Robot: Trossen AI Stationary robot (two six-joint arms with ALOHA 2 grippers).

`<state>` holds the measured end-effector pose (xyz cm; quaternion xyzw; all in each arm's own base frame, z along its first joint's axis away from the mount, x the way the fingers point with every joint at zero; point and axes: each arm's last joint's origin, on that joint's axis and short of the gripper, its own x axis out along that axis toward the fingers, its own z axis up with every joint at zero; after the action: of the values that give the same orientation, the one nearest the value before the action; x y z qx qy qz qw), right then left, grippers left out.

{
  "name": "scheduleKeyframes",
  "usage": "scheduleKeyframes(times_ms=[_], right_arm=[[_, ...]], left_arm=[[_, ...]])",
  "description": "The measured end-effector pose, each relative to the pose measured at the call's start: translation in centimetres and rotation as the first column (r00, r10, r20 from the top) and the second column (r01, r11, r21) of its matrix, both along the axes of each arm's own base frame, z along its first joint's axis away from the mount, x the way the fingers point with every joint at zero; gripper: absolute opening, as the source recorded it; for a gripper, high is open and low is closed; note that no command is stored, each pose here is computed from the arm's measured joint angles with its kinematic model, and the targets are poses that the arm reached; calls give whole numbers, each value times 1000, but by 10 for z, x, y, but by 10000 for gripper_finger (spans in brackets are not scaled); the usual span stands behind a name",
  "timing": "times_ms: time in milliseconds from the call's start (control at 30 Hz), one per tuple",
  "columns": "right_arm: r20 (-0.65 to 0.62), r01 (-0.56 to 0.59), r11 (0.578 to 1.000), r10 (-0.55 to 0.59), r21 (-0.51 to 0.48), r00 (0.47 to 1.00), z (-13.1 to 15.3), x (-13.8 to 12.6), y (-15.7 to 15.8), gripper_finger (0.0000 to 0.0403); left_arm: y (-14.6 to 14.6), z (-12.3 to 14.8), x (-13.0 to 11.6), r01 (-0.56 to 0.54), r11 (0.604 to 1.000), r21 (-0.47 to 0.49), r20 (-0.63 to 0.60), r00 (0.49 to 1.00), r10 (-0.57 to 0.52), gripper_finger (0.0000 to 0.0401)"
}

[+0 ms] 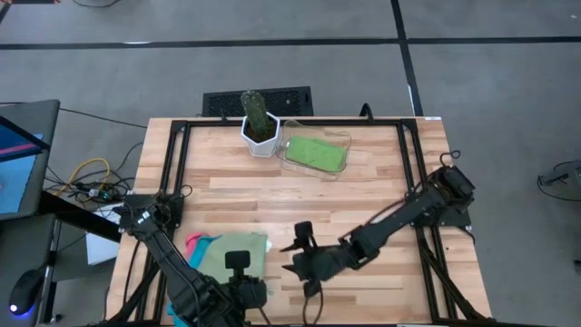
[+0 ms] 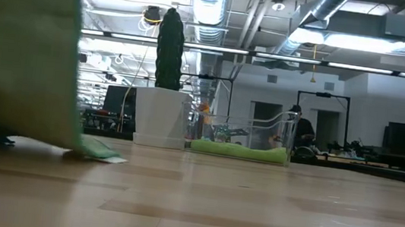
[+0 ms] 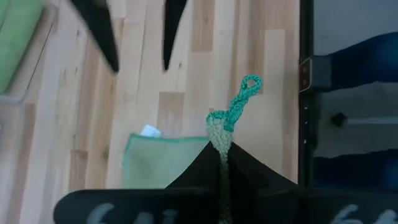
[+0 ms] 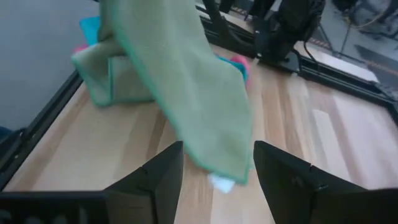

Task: Fold microfiber towels
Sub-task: Fold the light green towel

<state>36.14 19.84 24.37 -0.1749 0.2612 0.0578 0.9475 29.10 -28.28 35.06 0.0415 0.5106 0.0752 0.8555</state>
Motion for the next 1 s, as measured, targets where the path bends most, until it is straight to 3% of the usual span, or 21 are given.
scheduleKeyframes(times_ms=[167, 333, 467, 567, 667, 1000], right_arm=[[-40, -54, 998, 55, 21, 998, -21, 13, -1, 221], [-88, -95, 991, 87, -97, 992, -70, 29, 4, 221], [-68, -94, 986, 85, -137, 994, -100, 49, -9, 221], [-101, -102, 989, 92, -107, 991, -116, 58, -24, 221], [-128, -112, 993, 105, -49, 986, -125, 63, -34, 221], [-146, -85, 994, 74, -73, 987, -126, 71, -59, 221]], left_arm=[[2, 5, -4, 9, 1000, 1, 9, 1000, -9, 2], [2, 4, -3, 17, 1000, 5, 6, 1000, -17, 2], [1, 4, -4, 18, 1000, -19, -12, 1000, -19, 2], [0, 4, -4, 17, 999, -46, -34, 999, -19, 2], [0, 3, -5, 16, 998, -55, -41, 999, -19, 2], [-1, 3, -6, 3, 995, -100, -73, 997, -11, 2]])
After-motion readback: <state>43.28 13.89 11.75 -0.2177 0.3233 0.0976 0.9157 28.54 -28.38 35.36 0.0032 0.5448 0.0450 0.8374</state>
